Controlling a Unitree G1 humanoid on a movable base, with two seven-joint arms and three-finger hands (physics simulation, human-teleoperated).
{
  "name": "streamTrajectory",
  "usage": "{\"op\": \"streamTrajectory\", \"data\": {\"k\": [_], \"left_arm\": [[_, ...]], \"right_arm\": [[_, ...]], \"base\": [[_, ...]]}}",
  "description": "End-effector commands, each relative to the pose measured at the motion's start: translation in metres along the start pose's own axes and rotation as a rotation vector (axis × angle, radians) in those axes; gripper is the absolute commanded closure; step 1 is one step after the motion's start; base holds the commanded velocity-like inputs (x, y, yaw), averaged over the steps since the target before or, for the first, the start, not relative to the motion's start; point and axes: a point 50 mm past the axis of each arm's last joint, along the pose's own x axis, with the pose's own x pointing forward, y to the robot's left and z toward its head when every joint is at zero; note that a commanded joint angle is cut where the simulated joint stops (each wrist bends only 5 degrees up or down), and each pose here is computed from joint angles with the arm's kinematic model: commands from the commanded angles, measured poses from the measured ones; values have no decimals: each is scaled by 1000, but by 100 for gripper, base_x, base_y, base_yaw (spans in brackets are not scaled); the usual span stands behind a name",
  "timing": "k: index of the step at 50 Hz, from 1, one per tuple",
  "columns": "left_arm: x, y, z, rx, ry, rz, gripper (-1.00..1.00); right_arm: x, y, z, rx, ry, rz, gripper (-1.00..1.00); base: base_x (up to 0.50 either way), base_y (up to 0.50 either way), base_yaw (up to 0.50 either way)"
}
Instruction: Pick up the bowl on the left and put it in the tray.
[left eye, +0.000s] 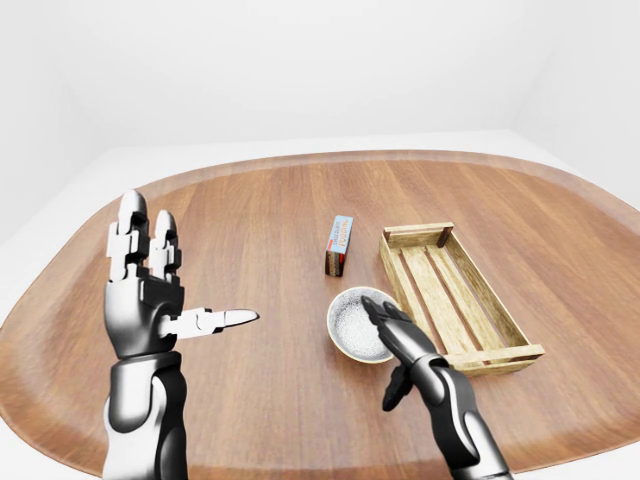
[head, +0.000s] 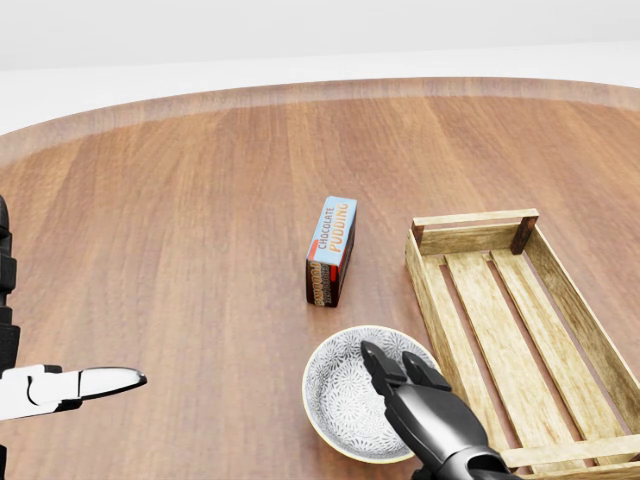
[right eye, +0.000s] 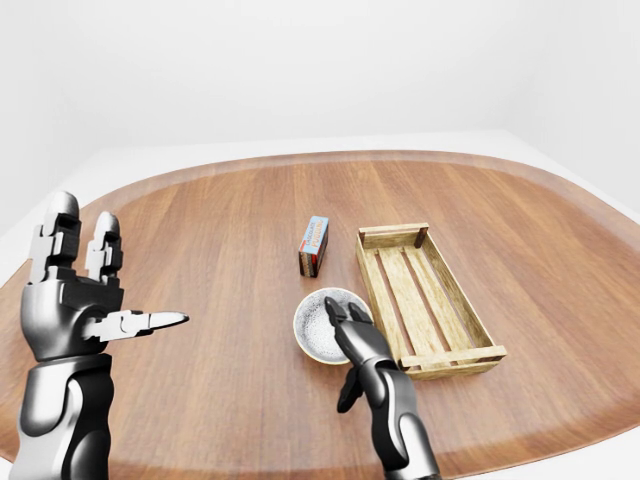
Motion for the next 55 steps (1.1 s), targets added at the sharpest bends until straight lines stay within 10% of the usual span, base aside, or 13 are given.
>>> {"op": "streamTrajectory", "data": {"k": [1, 55], "left_arm": [[-1, -1, -23, 5, 97, 7, -100], [-1, 0, -19, 3, 82, 11, -100]], "right_arm": [[9, 13, -5, 3, 25, 60, -100], [31, 54, -16, 36, 91, 165, -100]], "base": [[0, 0, 0], [0, 0, 0]]}}
